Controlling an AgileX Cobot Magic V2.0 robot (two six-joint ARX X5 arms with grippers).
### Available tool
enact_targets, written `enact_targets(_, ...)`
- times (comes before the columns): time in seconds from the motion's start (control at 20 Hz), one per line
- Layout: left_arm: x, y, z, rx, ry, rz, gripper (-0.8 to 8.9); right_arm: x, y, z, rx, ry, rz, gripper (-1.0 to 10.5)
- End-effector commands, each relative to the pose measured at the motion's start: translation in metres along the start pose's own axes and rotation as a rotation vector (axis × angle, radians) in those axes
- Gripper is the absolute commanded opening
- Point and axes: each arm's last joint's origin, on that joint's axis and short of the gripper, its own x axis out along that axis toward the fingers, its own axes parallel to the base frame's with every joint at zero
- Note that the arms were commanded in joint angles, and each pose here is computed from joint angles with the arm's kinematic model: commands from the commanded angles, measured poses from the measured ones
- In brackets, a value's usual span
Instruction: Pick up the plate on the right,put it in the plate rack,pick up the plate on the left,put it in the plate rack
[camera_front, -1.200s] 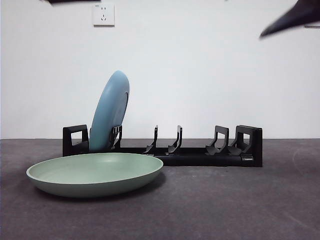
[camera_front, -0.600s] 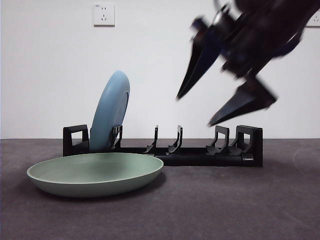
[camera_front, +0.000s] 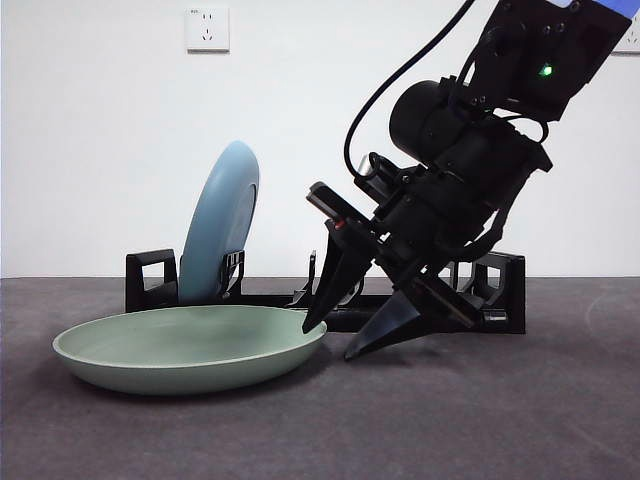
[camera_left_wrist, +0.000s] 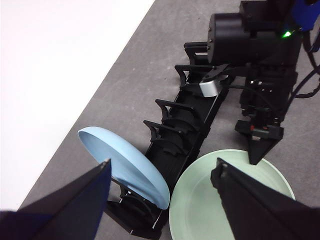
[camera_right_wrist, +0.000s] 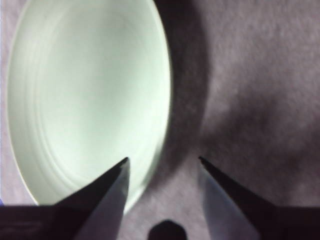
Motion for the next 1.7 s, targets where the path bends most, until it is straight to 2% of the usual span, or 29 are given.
enact_targets(0.05,0.0,-0.001,0.0,0.01,-0.005,-0.002,3.47,0.004,0.0,0.0,0.04,0.0,0.0,2.1)
enact_targets(0.25,0.0,-0.003,0.001,0.013,-0.007,-0.007,3.47,0.007,0.0,0.0,0.036,-0.004,-0.001,1.2)
enact_targets(0.35,0.0,-0.003,0.001,0.014,-0.005,-0.009,3.47,0.009,0.002,0.0,0.033,-0.015,-0.018,-0.2)
enact_targets(0.6,0.0,-0.005,-0.002,0.018,0.024,-0.029,3.47,0.012,0.007,-0.005,0.044,-0.002,-0.063,-0.2)
enact_targets(0.85,0.002,-0.014,-0.007,0.041,0.087,-0.112,3.46,0.006,0.012,-0.009,0.067,0.029,-0.069,-0.2)
enact_targets(1.2,0.016,-0.056,0.009,0.165,0.083,-0.312,3.44,-0.063,0.044,-0.013,0.022,-0.005,-0.071,-0.2)
enact_targets(1.45,0.026,-0.093,0.018,0.273,0.097,-0.454,3.42,-0.118,0.06,-0.025,-0.025,-0.092,-0.181,-0.2)
enact_targets(1.7,0.031,-0.119,0.023,0.356,0.116,-0.512,3.42,-0.158,0.066,-0.036,-0.02,-0.153,-0.17,-0.2)
